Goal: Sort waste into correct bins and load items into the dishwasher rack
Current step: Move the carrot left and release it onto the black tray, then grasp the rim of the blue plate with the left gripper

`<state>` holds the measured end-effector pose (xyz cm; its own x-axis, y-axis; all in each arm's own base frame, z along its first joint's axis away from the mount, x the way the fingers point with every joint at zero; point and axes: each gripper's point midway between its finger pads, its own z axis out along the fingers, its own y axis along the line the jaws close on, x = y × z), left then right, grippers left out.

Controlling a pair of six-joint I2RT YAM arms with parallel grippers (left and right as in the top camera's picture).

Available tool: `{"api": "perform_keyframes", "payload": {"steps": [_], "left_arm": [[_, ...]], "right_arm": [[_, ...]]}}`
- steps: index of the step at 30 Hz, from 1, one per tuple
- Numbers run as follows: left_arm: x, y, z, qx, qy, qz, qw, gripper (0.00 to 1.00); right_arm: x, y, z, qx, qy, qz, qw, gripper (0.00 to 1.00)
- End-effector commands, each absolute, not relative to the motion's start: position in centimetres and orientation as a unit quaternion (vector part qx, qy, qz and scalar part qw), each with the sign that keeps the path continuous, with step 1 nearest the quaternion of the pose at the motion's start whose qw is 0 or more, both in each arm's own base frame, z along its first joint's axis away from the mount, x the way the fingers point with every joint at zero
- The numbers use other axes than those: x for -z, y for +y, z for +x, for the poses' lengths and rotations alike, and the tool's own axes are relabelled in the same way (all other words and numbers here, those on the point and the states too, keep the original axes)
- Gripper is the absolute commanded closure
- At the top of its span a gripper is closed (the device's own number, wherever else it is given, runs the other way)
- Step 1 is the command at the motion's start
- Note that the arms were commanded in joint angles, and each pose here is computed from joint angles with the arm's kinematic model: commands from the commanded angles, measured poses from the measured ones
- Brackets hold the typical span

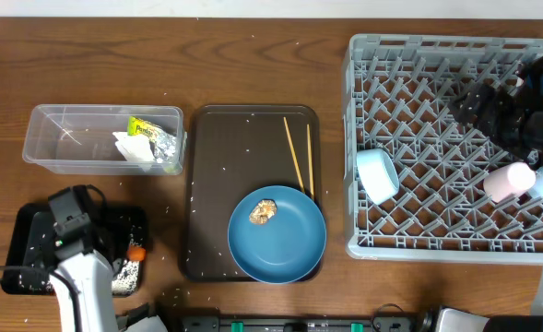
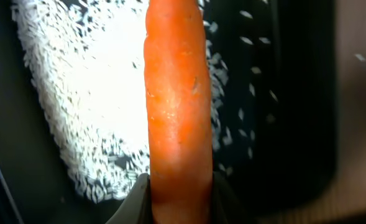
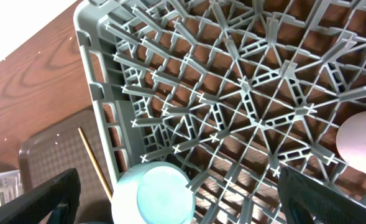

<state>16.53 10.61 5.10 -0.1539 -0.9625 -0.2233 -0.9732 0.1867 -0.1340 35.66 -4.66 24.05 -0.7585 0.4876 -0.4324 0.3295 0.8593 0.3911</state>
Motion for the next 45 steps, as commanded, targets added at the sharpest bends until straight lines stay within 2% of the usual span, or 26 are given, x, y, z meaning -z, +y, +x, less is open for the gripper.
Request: {"api": "perform_keyframes", "payload": {"steps": [1,3,7,12,14,21,22,25,26,27,31,35,45], "left_arm": [[-4.3,11.3,16.4,-0.033,0.761,-0.638,0.112,0.79],[-3.8,10.8,16.6,-0.019,0.765,-0.637,0.098,0.62],[-3.8,9.2,17.5,0.028,0.804,-0.587,0.089,0.59],[-6.5,6.3,18.7,0.106,0.843,-0.521,0.08,0.36],[-8.6,5.0,19.6,0.135,0.867,-0.471,0.093,0.32],[-14.0,-3.2,22.6,0.221,0.945,-0.164,0.176,0.29],[-14.1,-5.1,22.4,0.227,0.952,-0.103,0.176,0.34],[-13.9,-9.7,21.0,0.24,0.958,0.025,0.155,0.54],[-13.7,-11.5,20.1,0.246,0.956,0.072,0.144,0.56],[-13.5,-12.9,19.3,0.25,0.952,0.115,0.134,0.56],[-12.4,-18.4,16.4,0.237,0.925,0.273,0.117,0.42],[-10.5,-22.2,15.2,0.188,0.912,0.342,0.127,0.34],[-4.2,-25.2,13.7,0.13,0.923,0.356,0.063,0.31]], "right_arm": [[-24.0,-4.5,35.7,-0.145,0.928,0.212,0.269,0.06],[-24.1,-4.5,35.7,-0.145,0.928,0.212,0.269,0.06],[-24.0,-4.5,35.7,-0.145,0.928,0.212,0.269,0.06],[-24.1,-4.5,35.7,-0.145,0.928,0.212,0.27,0.06],[-24.1,-4.5,35.8,-0.145,0.928,0.211,0.27,0.06],[-24.1,-4.5,35.8,-0.145,0.928,0.212,0.271,0.06],[-24.1,-4.5,35.8,-0.145,0.928,0.212,0.27,0.06],[-24.1,-4.5,35.8,-0.145,0.928,0.212,0.27,0.06],[-24.1,-4.5,35.7,-0.145,0.928,0.212,0.269,0.06],[-24.1,-4.5,35.7,-0.145,0.928,0.212,0.269,0.06],[-24.0,-4.5,35.7,-0.145,0.928,0.212,0.269,0.06],[-24.0,-4.4,35.7,-0.145,0.928,0.212,0.269,0.06],[-24.0,-4.4,35.6,-0.145,0.929,0.212,0.267,0.06]]}}
